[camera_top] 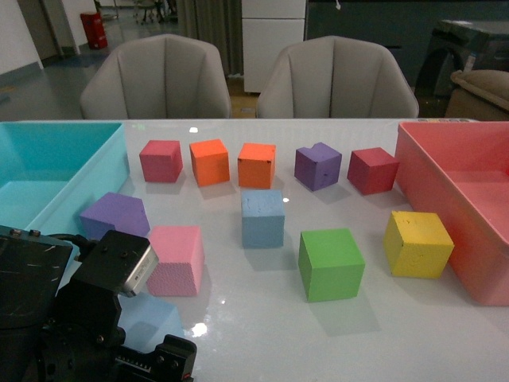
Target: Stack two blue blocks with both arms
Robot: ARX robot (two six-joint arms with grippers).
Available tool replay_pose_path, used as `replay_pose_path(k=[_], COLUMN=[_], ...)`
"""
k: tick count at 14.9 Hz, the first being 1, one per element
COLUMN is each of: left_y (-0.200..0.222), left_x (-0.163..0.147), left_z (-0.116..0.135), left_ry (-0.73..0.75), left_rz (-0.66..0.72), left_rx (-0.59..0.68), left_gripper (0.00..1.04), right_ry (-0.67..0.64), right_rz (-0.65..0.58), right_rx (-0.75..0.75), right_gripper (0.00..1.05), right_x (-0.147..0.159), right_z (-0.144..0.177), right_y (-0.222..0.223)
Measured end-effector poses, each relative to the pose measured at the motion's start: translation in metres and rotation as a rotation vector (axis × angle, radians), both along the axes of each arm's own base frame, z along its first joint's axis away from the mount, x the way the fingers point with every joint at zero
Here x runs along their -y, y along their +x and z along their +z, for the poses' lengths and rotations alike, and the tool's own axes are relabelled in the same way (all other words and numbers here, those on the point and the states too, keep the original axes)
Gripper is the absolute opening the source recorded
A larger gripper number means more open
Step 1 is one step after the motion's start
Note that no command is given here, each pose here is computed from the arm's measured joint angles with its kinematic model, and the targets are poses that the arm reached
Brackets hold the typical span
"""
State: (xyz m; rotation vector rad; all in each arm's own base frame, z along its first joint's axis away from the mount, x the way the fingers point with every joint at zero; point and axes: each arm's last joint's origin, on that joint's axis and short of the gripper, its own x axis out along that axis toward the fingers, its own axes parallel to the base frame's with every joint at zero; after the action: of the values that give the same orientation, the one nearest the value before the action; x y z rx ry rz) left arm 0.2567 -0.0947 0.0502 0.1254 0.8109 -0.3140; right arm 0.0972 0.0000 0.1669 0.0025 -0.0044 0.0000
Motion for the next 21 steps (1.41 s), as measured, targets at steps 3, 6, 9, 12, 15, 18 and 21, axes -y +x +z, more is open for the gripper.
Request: replay_pose_path(k=[3,6,9,12,15,18,21], left_y=[0.0,-0.001,-0.009,0.009,0.035,0.065,0.101], left_x=[0.0,0.001,0.017,0.048,0.091,0.122,0.139], left_z=[0.003,0.024,0.056,0.088,0.097,0.096,0.099], left_ry=[0.007,-0.009,-0.03,-0.049,-0.055,-0.052,-0.074], left_rz=[-0.003,-0.007,-0.068,-0.11,-0.128,-0.103,-0.08], left_rx=[0.0,0.048,0.101,0.177,0.166,0.141,0.156], left_gripper=[0.62,0.49,0.48,0.48,0.48,0.48,0.47], right_ry=[0.0,0.0,0.0,0.0,0.0,0.0,0.0], right_rz=[0.0,0.0,0.0,0.0,0.0,0.0,0.0], right_rx=[0.0,0.0,0.0,0.0,0.0,0.0,0.0], right_gripper=[0.98,0.98,0.98,0.98,0.98,0.98,0.98], right_x=[0.0,0.0,0.0,0.0,0.0,0.0,0.0], right_z=[0.0,0.0,0.0,0.0,0.0,0.0,0.0], right_y=[0.0,0.0,0.0,0.0,0.0,0.0,0.0])
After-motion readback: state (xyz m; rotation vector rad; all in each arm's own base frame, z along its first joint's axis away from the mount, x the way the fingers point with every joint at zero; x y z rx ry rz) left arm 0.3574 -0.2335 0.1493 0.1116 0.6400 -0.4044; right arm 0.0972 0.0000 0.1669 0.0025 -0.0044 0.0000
